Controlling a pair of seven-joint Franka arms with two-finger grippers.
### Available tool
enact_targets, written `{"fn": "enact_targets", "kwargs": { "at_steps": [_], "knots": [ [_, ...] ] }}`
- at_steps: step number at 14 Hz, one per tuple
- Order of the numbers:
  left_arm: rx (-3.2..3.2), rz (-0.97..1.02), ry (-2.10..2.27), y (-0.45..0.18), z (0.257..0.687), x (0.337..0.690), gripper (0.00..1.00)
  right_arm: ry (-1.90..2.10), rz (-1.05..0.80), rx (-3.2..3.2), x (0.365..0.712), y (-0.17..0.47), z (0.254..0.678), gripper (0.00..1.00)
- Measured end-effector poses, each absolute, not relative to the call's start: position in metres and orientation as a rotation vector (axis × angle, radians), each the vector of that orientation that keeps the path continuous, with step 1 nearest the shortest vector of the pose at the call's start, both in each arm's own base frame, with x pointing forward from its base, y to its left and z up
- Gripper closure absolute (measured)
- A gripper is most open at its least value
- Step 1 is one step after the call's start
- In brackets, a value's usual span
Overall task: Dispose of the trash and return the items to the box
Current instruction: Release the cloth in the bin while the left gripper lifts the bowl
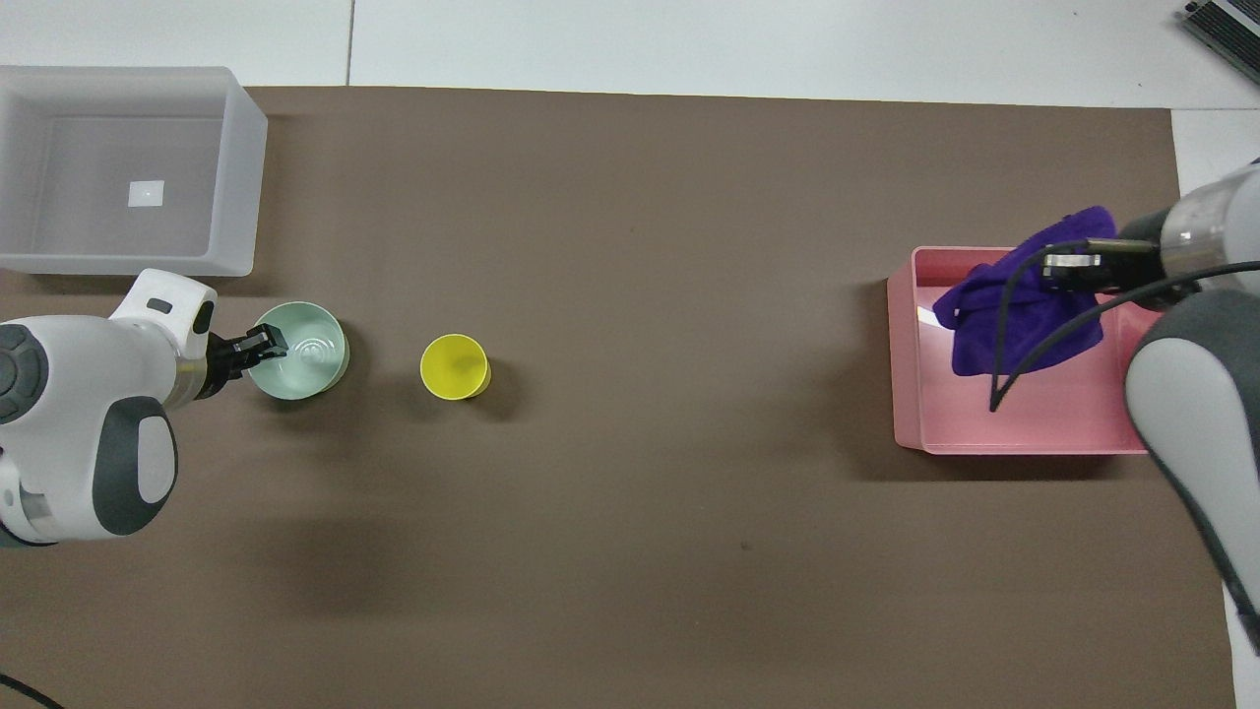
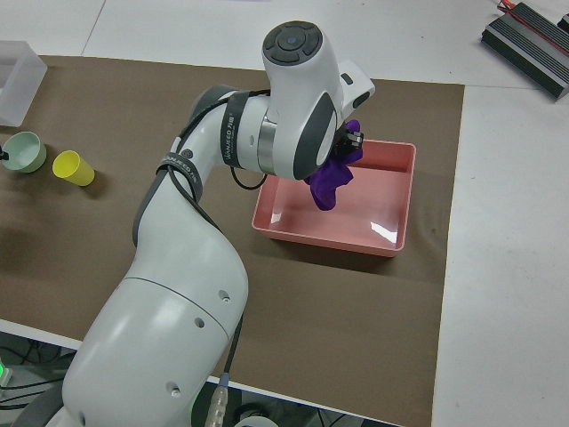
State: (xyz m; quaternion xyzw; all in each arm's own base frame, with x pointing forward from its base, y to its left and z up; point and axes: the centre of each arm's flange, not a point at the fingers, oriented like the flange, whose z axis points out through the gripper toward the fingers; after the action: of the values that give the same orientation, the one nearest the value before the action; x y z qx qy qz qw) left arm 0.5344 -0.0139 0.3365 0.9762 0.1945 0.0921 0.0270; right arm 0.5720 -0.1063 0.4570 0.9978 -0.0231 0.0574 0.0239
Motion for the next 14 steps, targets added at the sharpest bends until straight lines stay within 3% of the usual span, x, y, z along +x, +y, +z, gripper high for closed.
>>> {"fn": "enact_targets", "kwargs": {
  "at_steps": [3,7,9,14],
  "knots": [
    [3.013,0.296,0.595,-0.016,0.340,0.536,0.98,-0.070,0.125,3.095,0.557,-0.105,0.389,0.95],
    [3.010,0.299,0.589,-0.017,0.374,0.547,0.98,-0.084,0.136,3.093,0.551,-0.104,0.347,0.95],
    [3.012,0.297,0.570,-0.017,0.411,0.556,0.98,-0.091,0.142,3.091,0.553,-0.103,0.339,0.78],
    [3.023,0.414,0.448,0.002,0.464,0.579,0.98,-0.149,0.173,3.094,0.563,-0.082,0.367,0.16]
  ]
}}
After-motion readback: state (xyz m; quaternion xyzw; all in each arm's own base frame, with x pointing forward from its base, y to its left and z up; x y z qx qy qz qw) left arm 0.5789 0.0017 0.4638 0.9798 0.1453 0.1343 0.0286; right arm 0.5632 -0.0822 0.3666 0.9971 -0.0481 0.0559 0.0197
